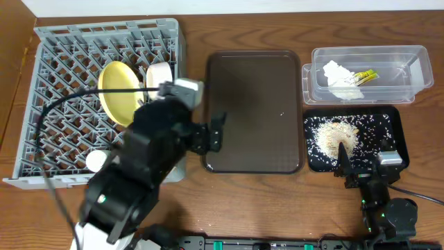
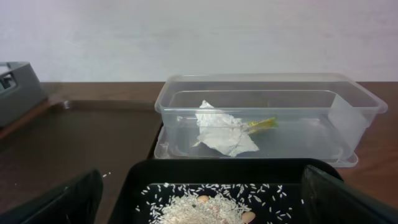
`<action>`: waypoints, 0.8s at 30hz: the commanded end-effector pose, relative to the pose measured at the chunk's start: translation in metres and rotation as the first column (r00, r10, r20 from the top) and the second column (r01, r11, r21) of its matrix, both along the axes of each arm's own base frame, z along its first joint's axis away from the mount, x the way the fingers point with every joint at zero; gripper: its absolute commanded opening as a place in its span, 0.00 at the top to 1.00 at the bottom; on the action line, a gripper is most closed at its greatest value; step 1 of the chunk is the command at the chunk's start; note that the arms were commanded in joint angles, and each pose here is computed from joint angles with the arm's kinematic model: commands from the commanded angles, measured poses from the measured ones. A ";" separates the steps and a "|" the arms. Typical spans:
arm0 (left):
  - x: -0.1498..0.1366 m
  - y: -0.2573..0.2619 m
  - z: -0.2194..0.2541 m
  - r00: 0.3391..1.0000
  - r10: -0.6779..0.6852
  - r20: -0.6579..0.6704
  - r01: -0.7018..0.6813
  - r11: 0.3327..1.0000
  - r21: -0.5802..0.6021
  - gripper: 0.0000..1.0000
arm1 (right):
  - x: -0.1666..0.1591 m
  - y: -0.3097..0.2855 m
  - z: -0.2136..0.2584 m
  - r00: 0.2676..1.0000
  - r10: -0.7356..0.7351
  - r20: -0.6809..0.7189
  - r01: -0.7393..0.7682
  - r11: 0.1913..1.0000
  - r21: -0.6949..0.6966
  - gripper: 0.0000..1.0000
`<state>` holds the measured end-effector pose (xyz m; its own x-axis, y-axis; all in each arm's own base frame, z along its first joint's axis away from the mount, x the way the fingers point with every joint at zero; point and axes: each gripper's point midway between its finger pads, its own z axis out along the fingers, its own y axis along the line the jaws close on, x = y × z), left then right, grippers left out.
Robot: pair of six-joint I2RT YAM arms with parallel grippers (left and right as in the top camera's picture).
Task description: Sort waste into correct bins and load items into the dishwasher
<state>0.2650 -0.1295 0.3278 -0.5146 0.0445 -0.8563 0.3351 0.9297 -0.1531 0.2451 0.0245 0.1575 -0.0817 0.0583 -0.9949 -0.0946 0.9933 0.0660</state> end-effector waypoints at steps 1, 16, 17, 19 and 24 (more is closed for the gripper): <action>-0.003 0.019 0.010 0.997 0.063 0.053 -0.063 0.998 -0.006 0.06 | 0.000 -0.003 -0.001 1.000 -0.013 0.002 0.013 1.000 -0.012 0.01; -0.016 0.083 -0.048 0.913 0.280 0.296 -0.246 0.958 -0.146 0.05 | 0.000 -0.003 -0.001 1.000 -0.013 0.002 0.013 1.000 -0.012 0.01; -0.019 0.087 -0.062 0.904 0.291 0.312 -0.254 0.955 -0.154 0.05 | 0.000 -0.003 -0.001 1.000 -0.013 0.002 0.013 1.000 -0.012 0.01; -0.022 0.090 -0.078 0.895 0.303 0.329 -0.262 0.951 -0.164 0.05 | 0.000 -0.003 -0.001 1.000 -0.013 0.002 0.013 1.000 -0.012 0.01; -0.026 0.096 -0.111 0.881 0.321 0.349 -0.275 0.945 -0.175 0.05 | 0.000 -0.003 -0.001 1.000 -0.013 0.002 0.013 1.000 -0.012 0.01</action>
<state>0.2406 -0.0384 0.2300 -0.1602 -0.1680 -0.9727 0.1118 0.9760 -0.1870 0.2451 0.0245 0.1575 -0.0817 0.0583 -0.9949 -0.0946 0.9933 0.0660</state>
